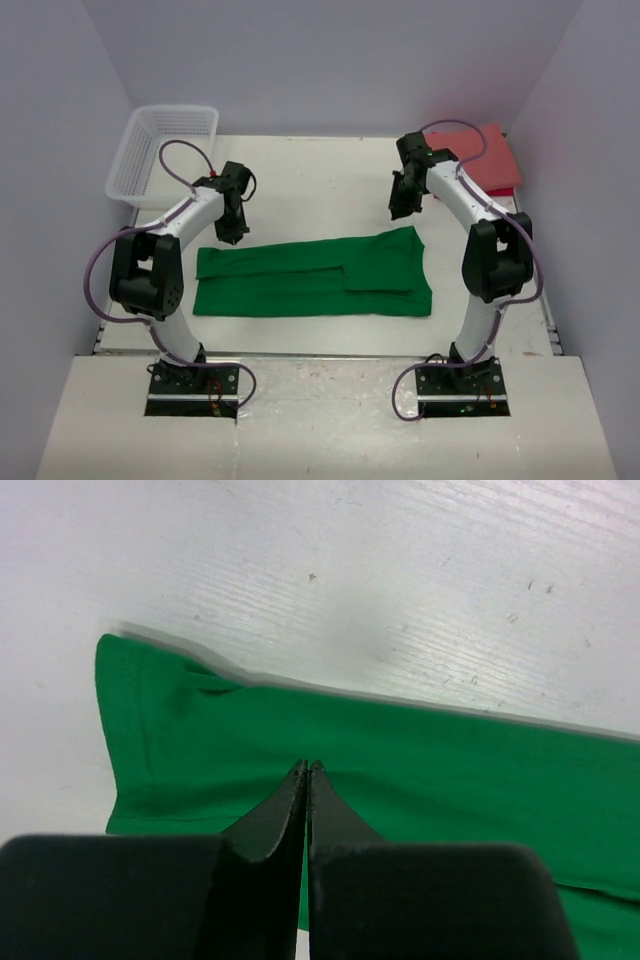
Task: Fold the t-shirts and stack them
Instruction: Rotate the tshirt 90 degrees
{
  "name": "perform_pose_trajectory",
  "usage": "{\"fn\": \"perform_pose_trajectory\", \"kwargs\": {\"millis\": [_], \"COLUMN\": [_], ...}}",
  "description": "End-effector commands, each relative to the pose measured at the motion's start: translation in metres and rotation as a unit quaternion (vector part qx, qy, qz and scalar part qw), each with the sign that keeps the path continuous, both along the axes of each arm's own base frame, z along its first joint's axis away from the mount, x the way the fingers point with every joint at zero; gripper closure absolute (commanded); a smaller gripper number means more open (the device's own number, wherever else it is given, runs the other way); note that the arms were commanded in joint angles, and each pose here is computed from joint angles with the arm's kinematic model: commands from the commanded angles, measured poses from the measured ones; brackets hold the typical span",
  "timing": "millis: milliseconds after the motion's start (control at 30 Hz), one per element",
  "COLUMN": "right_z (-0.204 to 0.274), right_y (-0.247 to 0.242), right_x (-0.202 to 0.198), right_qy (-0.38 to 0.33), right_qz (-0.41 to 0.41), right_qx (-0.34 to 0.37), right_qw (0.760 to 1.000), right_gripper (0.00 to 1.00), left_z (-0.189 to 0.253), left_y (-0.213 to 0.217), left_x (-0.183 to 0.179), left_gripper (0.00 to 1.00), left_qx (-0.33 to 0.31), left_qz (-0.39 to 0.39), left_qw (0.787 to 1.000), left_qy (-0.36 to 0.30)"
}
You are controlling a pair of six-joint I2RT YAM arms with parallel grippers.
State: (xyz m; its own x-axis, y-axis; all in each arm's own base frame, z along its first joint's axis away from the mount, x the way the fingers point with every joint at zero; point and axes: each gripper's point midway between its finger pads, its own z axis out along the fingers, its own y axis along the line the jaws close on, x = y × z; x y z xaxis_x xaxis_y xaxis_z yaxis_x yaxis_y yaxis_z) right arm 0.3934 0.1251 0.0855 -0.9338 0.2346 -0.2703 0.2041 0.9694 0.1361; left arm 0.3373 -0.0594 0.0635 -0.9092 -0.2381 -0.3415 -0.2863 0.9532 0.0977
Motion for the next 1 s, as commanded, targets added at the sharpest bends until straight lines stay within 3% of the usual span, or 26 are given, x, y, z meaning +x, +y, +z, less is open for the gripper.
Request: {"fn": "perform_pose_trajectory", "kwargs": {"millis": [0, 67, 300, 500, 767, 967], "right_z": [0.050, 0.040, -0.021, -0.028, -0.046, -0.062], "right_y": [0.026, 0.040, 0.070, 0.067, 0.049, 0.055], "right_x": [0.000, -0.021, -0.065, -0.071, -0.080, -0.077], "right_qy": [-0.069, -0.041, 0.016, 0.021, 0.087, 0.117], "right_qz": [0.040, 0.059, 0.135, 0.154, 0.192, 0.204], "right_qx": [0.060, 0.068, -0.003, -0.026, -0.087, -0.088], "right_qw": [0.995, 0.995, 0.991, 0.987, 0.974, 0.968], "right_gripper": [1.00, 1.00, 1.00, 1.00, 0.99, 1.00], "left_z": [0.008, 0.003, -0.023, -0.047, -0.094, -0.086], "left_y": [-0.012, -0.014, -0.013, -0.012, -0.014, -0.017], "left_x": [0.000, -0.004, -0.018, -0.032, -0.079, -0.095], "left_gripper": [1.00, 1.00, 1.00, 1.00, 1.00, 1.00], "left_qx": [-0.029, -0.034, -0.024, -0.014, -0.014, -0.013], "left_qz": [-0.024, -0.032, -0.053, -0.027, 0.016, 0.027], "left_qw": [0.999, 0.999, 0.998, 0.996, 0.979, 0.976], "left_qy": [-0.010, -0.001, 0.033, 0.081, 0.202, 0.218]}}
